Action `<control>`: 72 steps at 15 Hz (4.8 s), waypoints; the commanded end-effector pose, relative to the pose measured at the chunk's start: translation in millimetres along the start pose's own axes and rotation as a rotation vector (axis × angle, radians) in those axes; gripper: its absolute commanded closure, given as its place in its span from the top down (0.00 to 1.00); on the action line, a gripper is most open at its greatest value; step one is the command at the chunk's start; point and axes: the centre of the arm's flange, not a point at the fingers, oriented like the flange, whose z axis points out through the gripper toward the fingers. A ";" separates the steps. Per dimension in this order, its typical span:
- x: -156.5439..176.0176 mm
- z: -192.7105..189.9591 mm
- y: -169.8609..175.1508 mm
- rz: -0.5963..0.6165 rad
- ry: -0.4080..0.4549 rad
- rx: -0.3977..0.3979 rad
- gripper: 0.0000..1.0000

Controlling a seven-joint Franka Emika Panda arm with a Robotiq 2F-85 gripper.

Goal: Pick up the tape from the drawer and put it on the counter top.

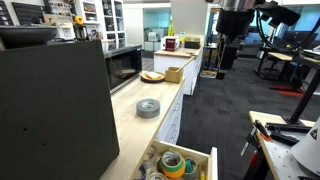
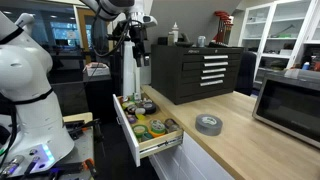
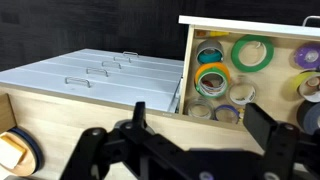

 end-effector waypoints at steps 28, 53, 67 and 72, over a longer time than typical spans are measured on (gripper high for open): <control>45.0 155.6 -62.8 -0.090 0.039 0.155 1.00; 85.0 275.4 -107.4 -0.281 0.052 0.243 1.00; 82.7 361.8 -142.2 -0.438 -0.029 0.291 1.00; 76.2 373.9 -140.0 -0.446 -0.051 0.293 1.00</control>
